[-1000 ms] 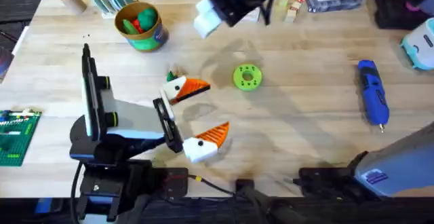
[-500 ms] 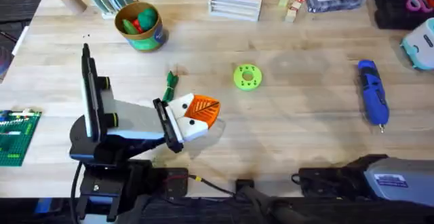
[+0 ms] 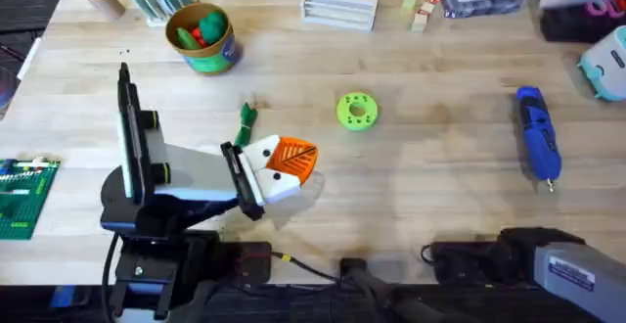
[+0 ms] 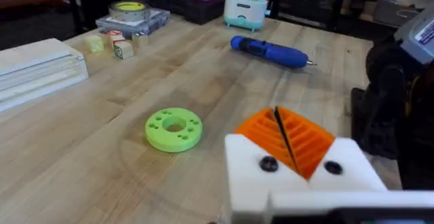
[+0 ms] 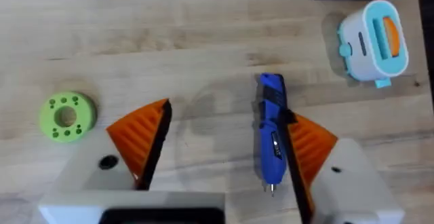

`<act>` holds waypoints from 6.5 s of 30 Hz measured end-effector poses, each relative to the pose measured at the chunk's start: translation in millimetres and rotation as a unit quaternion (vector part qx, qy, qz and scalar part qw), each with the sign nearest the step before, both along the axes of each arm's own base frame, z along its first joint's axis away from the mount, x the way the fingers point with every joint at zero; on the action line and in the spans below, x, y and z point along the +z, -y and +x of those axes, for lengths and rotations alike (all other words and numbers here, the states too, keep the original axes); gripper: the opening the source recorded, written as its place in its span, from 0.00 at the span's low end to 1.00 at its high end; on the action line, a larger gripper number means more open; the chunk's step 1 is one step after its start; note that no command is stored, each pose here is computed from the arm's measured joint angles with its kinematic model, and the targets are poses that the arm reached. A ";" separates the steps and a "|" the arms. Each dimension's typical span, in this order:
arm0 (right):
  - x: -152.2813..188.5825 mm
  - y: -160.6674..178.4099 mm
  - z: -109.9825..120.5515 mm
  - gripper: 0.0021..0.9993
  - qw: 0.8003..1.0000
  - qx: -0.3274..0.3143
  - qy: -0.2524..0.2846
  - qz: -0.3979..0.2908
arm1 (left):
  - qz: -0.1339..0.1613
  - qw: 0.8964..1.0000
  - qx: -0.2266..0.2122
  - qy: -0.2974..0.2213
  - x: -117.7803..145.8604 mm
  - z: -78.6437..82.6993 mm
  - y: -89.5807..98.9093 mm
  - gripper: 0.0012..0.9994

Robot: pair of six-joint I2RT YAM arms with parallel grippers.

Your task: Pick up the gripper from the table and insert it into the empty holder that is missing its gripper. Then pick up a screw, insert it into the mounting hole, and use the screwdriver to tighten it. Finally, clean up the table by picking up the vegetable and placing it into the bucket.

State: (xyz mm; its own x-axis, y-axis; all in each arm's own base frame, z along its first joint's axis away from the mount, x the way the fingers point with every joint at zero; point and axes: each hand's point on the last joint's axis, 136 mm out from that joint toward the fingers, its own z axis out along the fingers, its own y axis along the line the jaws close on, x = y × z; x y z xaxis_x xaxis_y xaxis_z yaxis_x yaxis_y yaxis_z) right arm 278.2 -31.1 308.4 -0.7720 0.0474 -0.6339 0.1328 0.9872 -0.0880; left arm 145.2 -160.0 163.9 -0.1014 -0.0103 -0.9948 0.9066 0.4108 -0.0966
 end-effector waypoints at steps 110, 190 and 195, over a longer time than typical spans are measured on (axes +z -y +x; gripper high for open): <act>-274.1 130.8 6.1 0.44 0.943 0.040 -0.328 0.044 | 0.000 1.000 0.000 0.000 0.0 0.0 0.0 0.01; 67.3 -290.1 30.3 0.02 0.787 0.469 0.370 0.157 | 0.001 1.000 0.012 0.000 -0.2 3.7 -1.7 0.01; 62.1 -312.3 0.1 0.02 0.743 0.495 0.396 0.212 | 0.001 1.000 0.012 0.000 -0.3 3.7 -1.7 0.01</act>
State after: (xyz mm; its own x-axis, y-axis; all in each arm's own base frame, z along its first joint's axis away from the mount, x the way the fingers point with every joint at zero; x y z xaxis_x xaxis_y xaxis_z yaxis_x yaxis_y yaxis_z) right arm 278.3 281.2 370.5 0.0473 0.0299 -0.9984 -0.8337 0.5518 -0.0229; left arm 148.9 -158.3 163.6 -0.1007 -0.0108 -0.9949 0.8967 0.4322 -0.0955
